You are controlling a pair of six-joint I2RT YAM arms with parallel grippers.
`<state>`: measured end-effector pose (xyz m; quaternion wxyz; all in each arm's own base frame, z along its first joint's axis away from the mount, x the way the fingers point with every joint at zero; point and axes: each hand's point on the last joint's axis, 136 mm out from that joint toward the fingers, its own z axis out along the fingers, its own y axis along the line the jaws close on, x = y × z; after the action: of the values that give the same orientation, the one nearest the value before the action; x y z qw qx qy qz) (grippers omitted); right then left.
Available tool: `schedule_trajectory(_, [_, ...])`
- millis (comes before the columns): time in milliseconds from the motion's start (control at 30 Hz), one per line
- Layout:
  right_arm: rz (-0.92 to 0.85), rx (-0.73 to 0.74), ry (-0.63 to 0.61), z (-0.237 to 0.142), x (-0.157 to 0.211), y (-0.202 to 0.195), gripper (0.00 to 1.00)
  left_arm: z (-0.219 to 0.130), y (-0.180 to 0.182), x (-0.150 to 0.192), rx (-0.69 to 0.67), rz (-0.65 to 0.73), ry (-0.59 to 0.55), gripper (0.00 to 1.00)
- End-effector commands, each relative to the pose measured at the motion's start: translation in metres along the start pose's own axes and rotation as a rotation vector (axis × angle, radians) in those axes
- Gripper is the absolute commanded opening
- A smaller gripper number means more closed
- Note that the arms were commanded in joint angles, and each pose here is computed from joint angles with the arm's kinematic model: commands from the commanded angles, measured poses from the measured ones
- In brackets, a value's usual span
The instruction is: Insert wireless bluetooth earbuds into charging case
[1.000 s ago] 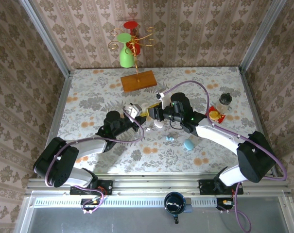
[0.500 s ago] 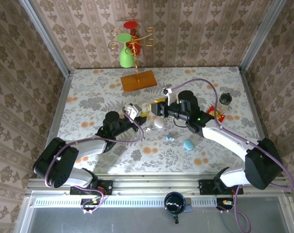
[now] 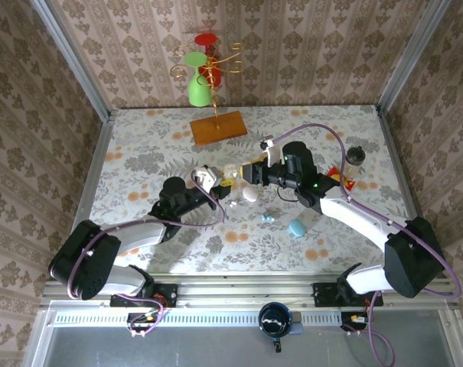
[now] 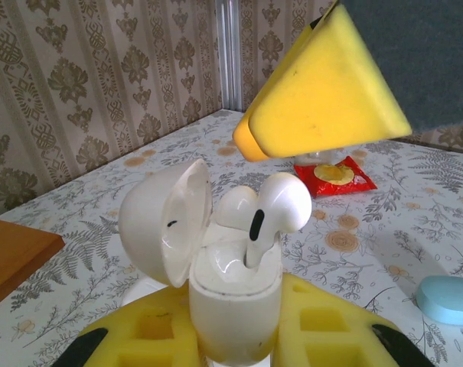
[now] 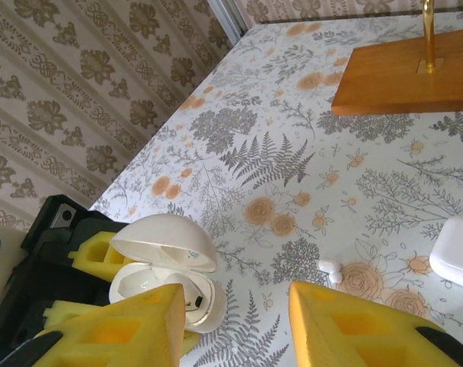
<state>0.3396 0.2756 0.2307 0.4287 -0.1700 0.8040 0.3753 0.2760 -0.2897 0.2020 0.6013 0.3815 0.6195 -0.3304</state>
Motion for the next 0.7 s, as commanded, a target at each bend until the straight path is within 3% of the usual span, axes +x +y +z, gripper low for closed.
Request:
schedule_trajectory(0, [-0.008, -0.038, 0.025, 0.002, 0.002, 0.008, 0.41, -0.003, -0.005, -0.017, 0.022, 0.050, -0.052, 0.05])
schedule_trajectory(667, [-0.031, -0.105, 0.077, 0.009, 0.015, 0.024, 0.40, -0.001, -0.002, -0.018, 0.007, 0.025, -0.051, 0.04])
